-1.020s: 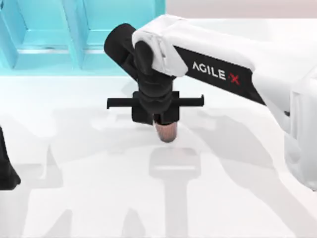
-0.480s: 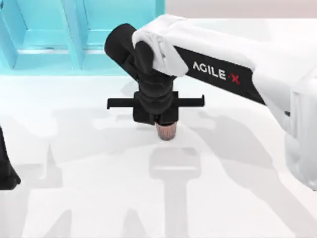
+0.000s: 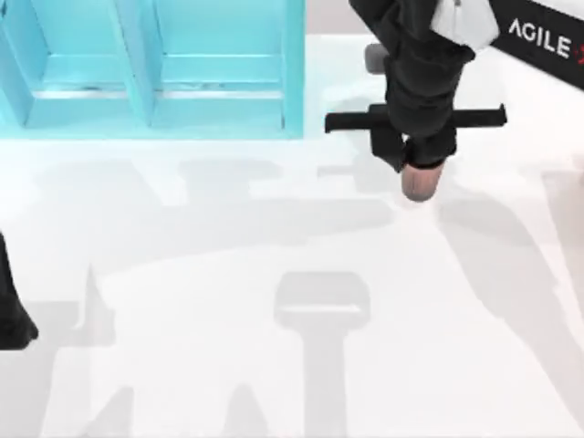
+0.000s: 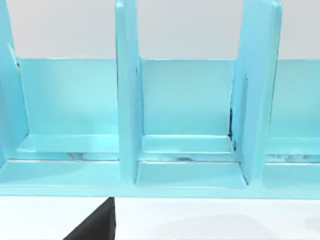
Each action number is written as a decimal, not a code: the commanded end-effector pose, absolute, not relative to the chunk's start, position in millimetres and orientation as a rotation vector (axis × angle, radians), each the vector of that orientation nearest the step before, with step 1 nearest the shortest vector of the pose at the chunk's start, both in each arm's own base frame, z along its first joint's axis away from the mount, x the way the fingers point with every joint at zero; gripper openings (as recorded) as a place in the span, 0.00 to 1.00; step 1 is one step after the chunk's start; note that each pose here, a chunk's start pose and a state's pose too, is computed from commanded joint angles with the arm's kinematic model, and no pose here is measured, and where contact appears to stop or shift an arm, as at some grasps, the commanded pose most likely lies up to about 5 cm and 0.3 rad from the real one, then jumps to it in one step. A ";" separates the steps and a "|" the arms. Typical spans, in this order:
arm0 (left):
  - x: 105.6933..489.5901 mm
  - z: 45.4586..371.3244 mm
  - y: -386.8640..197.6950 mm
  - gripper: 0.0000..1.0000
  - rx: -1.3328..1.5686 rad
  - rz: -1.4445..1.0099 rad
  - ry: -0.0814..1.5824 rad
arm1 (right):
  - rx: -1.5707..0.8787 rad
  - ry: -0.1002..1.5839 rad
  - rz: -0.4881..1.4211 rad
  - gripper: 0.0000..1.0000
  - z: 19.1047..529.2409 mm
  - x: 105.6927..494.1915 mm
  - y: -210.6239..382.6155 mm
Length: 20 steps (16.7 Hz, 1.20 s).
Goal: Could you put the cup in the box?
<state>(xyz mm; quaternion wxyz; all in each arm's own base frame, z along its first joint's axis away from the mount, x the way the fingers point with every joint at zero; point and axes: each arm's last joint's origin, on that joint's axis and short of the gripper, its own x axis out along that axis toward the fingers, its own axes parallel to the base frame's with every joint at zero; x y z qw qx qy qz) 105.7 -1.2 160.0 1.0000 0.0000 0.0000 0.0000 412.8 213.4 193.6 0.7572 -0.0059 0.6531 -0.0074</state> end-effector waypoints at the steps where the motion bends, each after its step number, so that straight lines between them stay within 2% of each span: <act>1: 105.7 160.0 -1.2 1.00 0.000 0.000 0.000 | -0.013 1.434 -0.016 0.00 204.1 418.9 180.4; 5: 105.7 160.0 -1.2 1.00 0.000 0.000 0.000 | 0.001 1.474 -0.011 0.00 245.8 412.4 30.6; 9: 105.7 160.0 -1.2 1.00 0.000 0.000 0.000 | 0.031 1.501 0.010 0.00 274.7 357.8 -86.0; 13: 105.7 160.0 -1.2 1.00 0.000 0.000 0.000 | 0.055 1.495 0.031 0.00 289.5 311.4 -128.3; 20: 105.7 160.0 -1.2 1.00 0.000 0.000 0.000 | 0.057 1.493 0.030 0.00 286.4 307.7 -131.9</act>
